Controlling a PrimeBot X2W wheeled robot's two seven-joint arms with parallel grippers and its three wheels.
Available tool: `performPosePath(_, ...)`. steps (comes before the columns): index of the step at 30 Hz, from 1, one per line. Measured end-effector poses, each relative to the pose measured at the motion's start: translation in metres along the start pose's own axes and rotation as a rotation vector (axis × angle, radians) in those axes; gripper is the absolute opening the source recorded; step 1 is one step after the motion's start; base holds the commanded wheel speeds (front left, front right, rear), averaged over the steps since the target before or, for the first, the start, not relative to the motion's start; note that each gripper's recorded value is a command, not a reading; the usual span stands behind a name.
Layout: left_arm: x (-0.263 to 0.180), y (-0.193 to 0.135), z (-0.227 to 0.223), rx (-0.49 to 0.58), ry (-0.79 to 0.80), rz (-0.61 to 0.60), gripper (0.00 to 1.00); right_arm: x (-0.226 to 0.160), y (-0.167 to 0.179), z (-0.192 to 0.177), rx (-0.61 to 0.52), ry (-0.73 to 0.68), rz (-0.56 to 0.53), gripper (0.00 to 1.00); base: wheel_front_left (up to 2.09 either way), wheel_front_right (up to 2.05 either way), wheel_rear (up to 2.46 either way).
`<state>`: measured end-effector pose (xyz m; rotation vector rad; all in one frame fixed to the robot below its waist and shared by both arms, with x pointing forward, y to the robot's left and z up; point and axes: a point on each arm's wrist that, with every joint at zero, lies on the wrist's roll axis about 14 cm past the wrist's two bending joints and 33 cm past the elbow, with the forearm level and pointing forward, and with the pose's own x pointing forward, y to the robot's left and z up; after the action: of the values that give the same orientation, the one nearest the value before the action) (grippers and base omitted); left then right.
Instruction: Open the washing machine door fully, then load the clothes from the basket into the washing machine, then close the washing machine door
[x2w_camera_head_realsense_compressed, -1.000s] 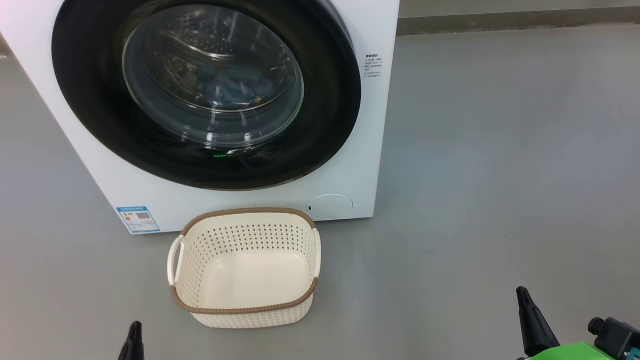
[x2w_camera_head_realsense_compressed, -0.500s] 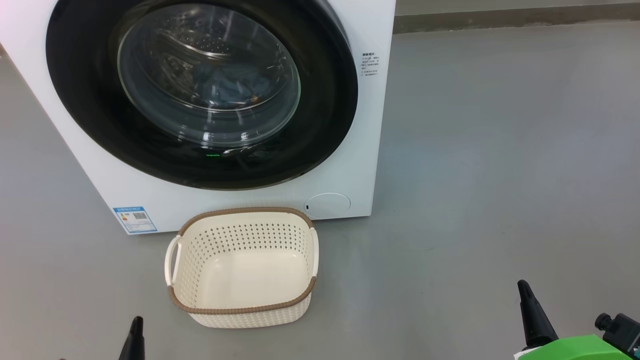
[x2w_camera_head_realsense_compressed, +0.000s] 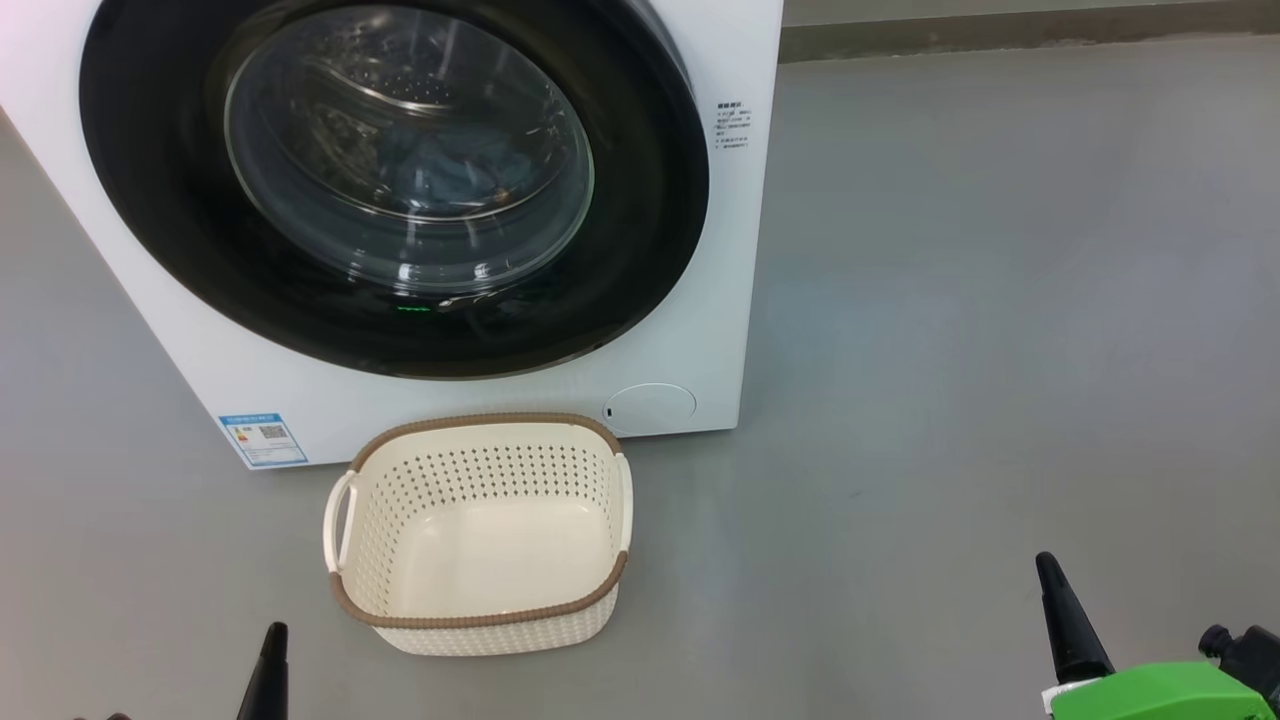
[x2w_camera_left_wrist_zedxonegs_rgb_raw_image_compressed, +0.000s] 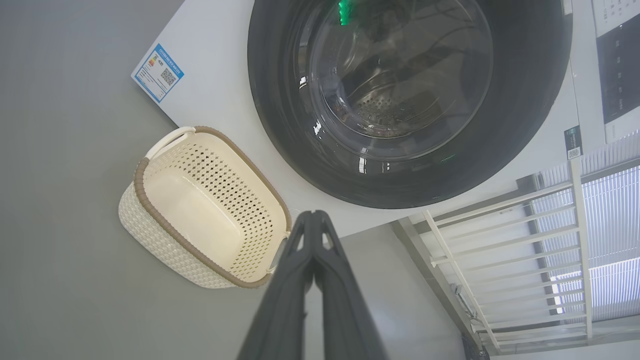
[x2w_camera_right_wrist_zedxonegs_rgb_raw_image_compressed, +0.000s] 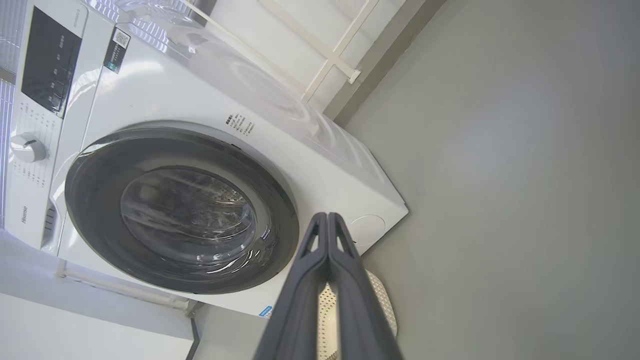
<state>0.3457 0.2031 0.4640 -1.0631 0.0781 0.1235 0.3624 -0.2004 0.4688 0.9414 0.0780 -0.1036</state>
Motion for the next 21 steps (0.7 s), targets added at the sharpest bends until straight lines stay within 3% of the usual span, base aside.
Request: performPosePath(21, 0.011, -0.009, -0.003, -0.204, 0.032, -0.020, 0.00, 0.005, 0.001, 0.005, 0.262, 0.002, 0.002, 0.00, 0.00, 0.00, 0.00)
